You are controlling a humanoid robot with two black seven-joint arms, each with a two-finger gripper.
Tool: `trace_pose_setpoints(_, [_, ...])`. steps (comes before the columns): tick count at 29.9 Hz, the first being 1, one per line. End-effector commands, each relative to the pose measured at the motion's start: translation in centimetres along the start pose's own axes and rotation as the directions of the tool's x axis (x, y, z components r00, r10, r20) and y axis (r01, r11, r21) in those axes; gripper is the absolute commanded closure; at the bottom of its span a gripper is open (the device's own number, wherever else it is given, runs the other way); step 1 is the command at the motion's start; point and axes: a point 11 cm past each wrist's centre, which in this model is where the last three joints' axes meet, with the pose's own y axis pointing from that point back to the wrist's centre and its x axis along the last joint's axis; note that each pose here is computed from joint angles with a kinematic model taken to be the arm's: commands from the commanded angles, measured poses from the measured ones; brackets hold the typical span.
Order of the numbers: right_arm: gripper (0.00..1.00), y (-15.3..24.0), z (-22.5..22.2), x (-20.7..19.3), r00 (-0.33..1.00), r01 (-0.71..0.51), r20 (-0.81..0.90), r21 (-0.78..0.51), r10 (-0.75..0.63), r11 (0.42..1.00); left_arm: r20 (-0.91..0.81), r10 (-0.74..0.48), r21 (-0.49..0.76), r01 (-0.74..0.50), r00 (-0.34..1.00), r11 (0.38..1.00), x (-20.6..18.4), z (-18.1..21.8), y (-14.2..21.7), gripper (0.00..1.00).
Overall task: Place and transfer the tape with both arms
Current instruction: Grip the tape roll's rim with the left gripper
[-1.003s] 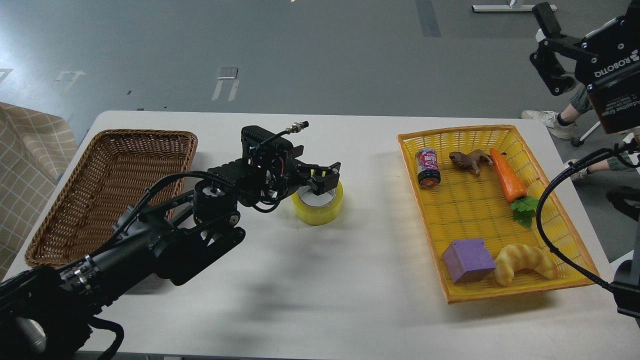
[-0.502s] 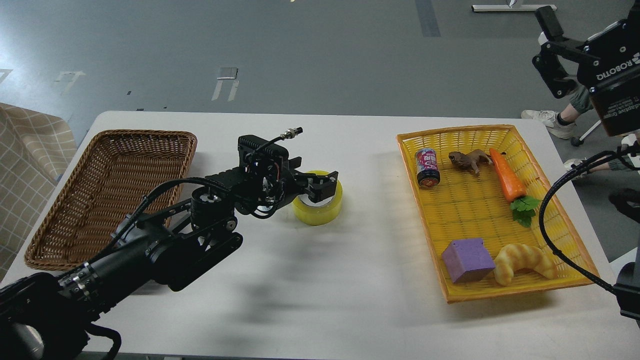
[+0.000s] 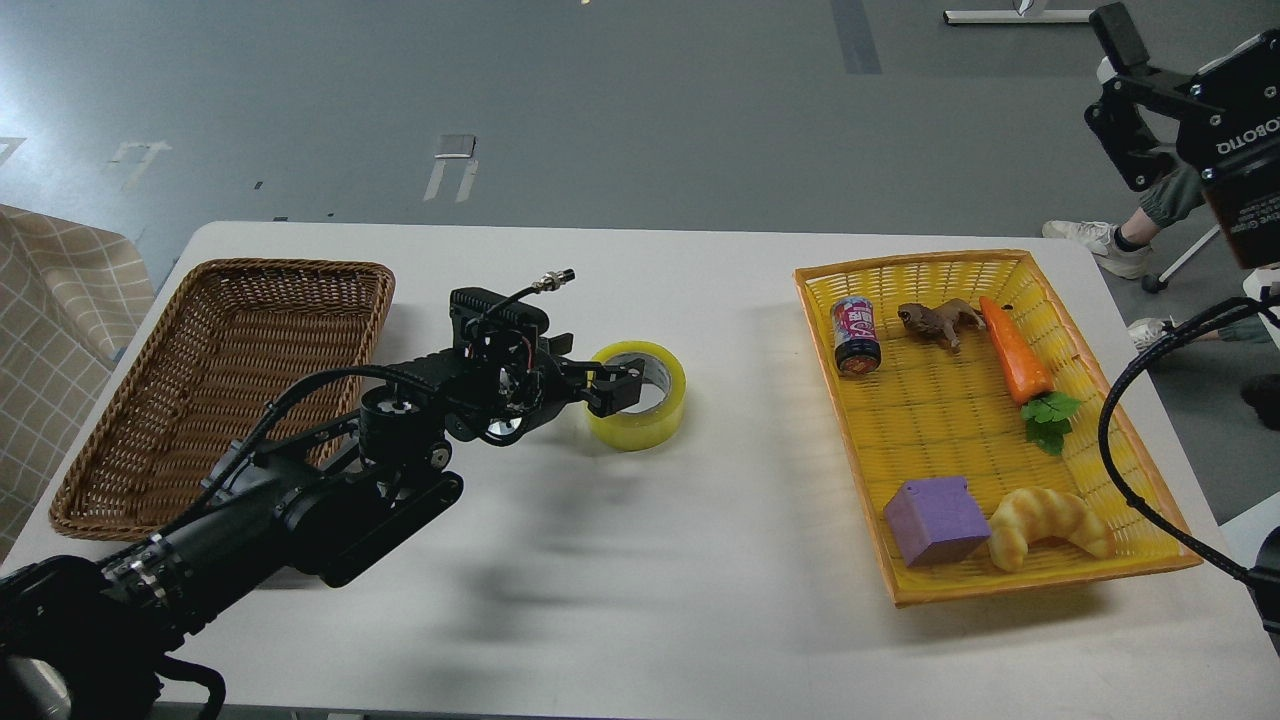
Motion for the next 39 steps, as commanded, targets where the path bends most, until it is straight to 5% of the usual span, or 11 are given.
trace_pose_setpoints(1, [0.00, 0.0, -0.1, 0.1, 1.000, -0.001, -0.003, -0.001, 0.001, 1.000, -0.015, -0.003, -0.004, 0.003, 1.000, 1.000, -0.1, -0.2, 0.0, 0.02])
trace_pose_setpoints(28, [0.00, 2.2, -0.4, 2.0, 0.997, -0.046, -0.056, -0.040, 0.044, 0.998, -0.030, -0.055, 0.012, 0.055, 0.998, 0.998, -2.1, -2.4, -0.7, 0.03])
trace_pose_setpoints(39, [0.00, 2.7, 0.1, 1.9, 0.998, -0.039, -0.055, -0.056, 0.036, 0.998, -0.026, -0.038, 0.017, 0.038, 0.999, 0.999, -1.5, -2.9, -0.8, 0.17])
